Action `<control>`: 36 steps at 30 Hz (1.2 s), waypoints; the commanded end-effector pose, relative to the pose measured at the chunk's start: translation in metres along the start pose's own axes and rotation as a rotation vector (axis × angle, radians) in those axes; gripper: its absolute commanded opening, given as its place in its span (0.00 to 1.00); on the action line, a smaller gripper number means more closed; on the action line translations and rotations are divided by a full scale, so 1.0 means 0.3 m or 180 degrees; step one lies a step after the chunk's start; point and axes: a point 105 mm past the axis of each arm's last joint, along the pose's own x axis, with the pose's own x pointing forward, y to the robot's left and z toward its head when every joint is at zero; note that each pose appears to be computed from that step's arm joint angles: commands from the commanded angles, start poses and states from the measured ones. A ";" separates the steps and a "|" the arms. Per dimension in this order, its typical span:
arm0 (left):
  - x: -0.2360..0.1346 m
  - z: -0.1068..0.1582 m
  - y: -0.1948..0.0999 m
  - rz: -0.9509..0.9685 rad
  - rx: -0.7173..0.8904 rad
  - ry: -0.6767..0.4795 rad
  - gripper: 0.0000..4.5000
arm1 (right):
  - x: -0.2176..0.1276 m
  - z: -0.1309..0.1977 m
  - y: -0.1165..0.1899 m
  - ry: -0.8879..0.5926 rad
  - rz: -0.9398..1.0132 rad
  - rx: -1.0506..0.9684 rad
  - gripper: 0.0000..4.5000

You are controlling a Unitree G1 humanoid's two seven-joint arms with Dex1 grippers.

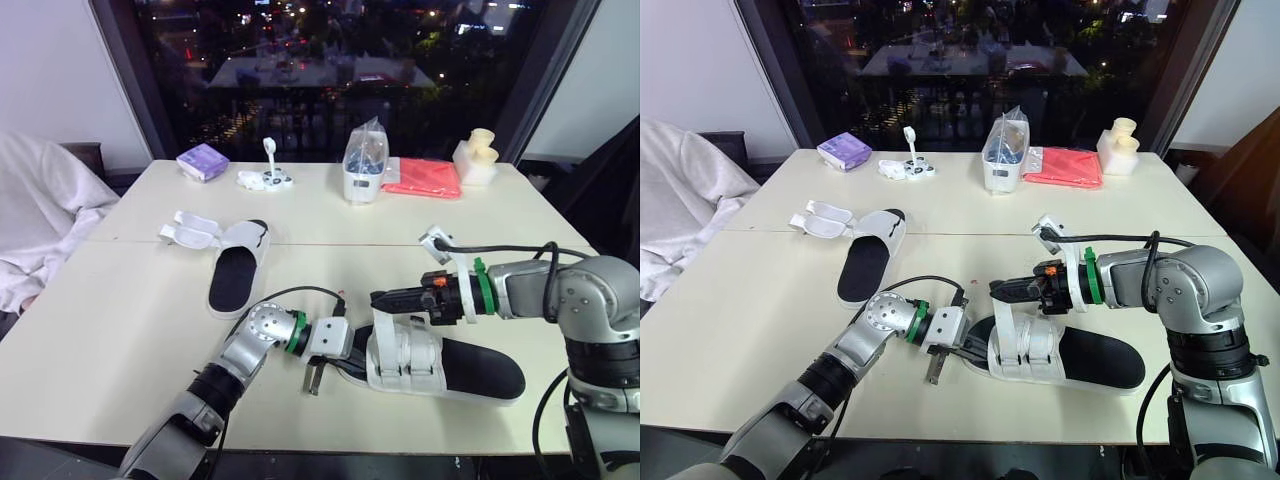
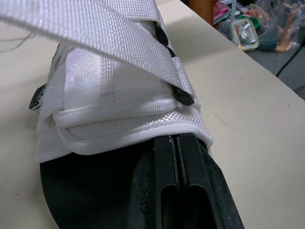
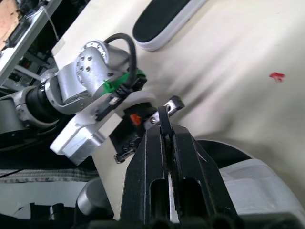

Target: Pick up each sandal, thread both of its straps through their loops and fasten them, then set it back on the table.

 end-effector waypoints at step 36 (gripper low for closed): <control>0.037 -0.057 -0.090 -0.0397 -0.0057 0.0273 0.00 | -0.007 -0.186 -0.384 0.0555 -0.1537 -0.0646 0.99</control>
